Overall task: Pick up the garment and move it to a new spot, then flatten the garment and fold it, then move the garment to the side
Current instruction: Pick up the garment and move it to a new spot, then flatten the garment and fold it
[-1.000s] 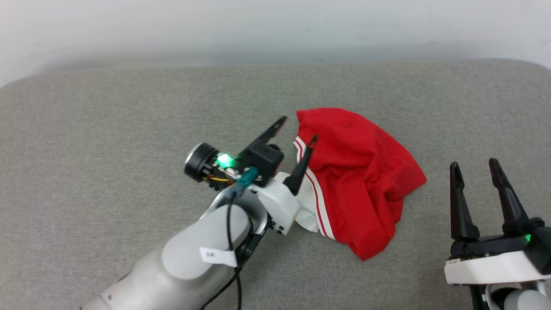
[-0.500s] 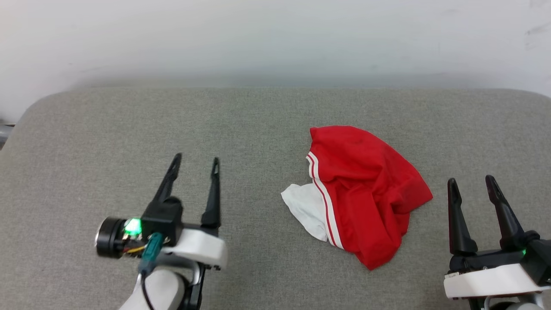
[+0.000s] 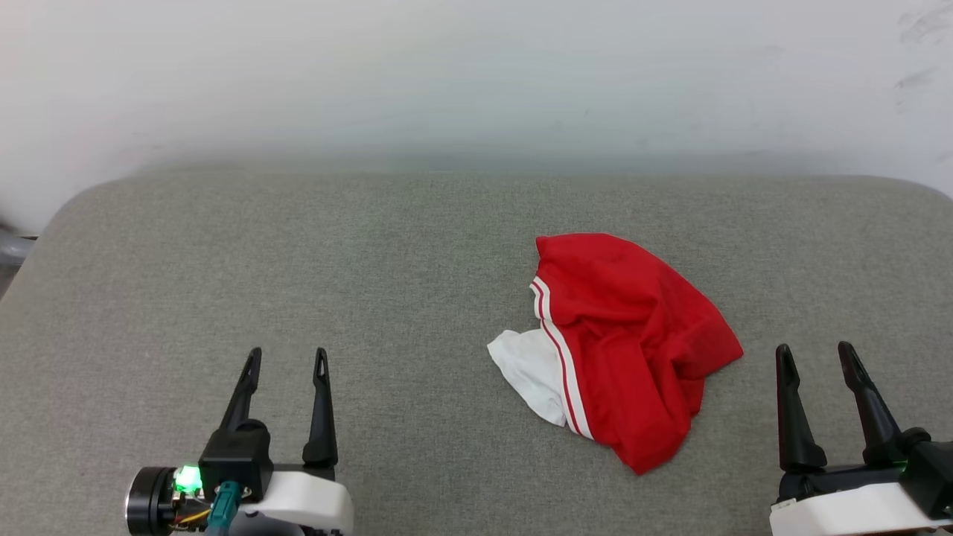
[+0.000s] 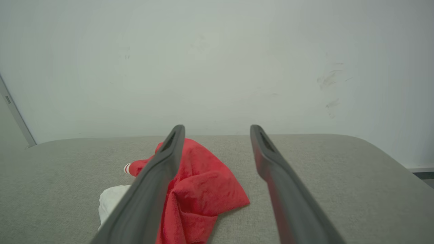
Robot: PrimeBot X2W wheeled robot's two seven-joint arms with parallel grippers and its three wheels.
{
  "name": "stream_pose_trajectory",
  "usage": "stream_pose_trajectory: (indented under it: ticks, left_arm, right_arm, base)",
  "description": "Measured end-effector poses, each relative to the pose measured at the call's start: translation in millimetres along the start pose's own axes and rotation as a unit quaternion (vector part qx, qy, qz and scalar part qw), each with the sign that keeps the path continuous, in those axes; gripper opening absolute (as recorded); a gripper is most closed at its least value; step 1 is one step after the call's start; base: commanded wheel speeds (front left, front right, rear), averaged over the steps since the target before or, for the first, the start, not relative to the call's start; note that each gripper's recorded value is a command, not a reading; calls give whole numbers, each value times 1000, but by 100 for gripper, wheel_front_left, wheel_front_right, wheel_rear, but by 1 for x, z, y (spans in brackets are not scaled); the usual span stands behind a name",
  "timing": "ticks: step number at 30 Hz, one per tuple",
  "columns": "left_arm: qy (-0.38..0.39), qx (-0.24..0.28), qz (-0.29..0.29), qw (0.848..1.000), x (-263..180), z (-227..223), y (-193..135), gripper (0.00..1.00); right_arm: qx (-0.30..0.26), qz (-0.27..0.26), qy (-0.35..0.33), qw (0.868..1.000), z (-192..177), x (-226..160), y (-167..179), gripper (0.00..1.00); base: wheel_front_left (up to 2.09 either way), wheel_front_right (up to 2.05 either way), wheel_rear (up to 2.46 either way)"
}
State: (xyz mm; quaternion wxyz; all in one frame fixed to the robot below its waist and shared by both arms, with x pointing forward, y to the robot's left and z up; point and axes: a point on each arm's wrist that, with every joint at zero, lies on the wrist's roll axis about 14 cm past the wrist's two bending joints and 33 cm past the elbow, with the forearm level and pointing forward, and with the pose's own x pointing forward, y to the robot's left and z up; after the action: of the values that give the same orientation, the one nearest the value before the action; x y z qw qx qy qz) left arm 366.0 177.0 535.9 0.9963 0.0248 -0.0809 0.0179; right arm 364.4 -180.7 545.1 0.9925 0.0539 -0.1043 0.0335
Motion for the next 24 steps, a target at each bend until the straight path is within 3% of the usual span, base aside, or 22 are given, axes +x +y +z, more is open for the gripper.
stream_pose_trajectory:
  ticks: [24]
  left_arm:
    - [23,-8,1,1000,-14,-17,4,100]
  right_arm:
    - [9,-9,21,1000,-11,-14,-3,100]
  base:
    - [0,0,0]
